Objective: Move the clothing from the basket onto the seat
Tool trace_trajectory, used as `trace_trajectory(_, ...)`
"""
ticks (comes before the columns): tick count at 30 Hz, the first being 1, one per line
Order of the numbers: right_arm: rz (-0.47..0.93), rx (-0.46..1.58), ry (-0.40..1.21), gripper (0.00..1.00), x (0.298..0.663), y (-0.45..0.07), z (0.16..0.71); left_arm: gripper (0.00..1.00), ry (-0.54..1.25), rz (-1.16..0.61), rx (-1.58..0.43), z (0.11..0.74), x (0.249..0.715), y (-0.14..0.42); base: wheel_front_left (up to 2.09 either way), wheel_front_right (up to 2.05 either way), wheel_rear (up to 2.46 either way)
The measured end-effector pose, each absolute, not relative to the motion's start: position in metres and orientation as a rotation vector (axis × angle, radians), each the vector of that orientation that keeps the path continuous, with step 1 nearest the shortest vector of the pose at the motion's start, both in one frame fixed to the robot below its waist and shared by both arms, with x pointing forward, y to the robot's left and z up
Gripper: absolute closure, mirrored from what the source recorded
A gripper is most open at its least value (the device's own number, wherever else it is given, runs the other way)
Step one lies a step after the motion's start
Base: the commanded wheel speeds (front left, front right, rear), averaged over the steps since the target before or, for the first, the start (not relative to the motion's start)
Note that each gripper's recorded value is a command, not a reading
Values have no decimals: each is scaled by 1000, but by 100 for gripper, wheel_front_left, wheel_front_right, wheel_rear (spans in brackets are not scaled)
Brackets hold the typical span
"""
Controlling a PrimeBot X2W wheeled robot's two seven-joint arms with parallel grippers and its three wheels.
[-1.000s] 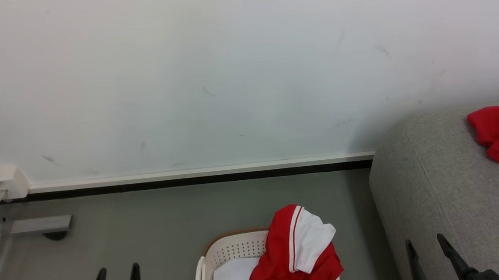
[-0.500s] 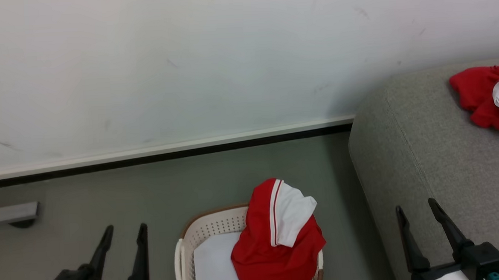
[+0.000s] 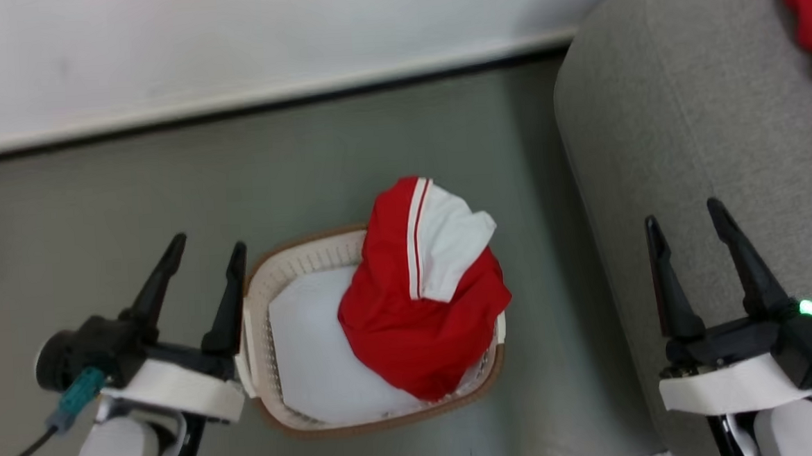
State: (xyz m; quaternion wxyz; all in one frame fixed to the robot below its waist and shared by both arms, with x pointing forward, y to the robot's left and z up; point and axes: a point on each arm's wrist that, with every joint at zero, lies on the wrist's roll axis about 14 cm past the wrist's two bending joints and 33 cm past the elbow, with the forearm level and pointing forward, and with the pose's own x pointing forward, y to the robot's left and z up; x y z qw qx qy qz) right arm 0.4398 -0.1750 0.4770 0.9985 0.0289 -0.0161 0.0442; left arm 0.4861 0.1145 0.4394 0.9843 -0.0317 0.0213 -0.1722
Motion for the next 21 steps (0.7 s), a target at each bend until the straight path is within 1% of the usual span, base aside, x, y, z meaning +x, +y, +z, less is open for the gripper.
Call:
trace_trajectory(4,94,52,-17,0,460,-175,462,0,98,-453,-43,408,502,91,0,0,0)
trace_trajectory(14,131,33,24,0,495,-166,423,0,267,-739,-8,333,518,12,0,0,0)
trace_trajectory(18,130,25,34,0,503,-168,412,0,347,-785,-3,303,524,-6,0,0,0)
trace_trajectory(21,126,16,49,0,504,-171,403,0,440,-808,-4,276,519,-18,0,0,0)
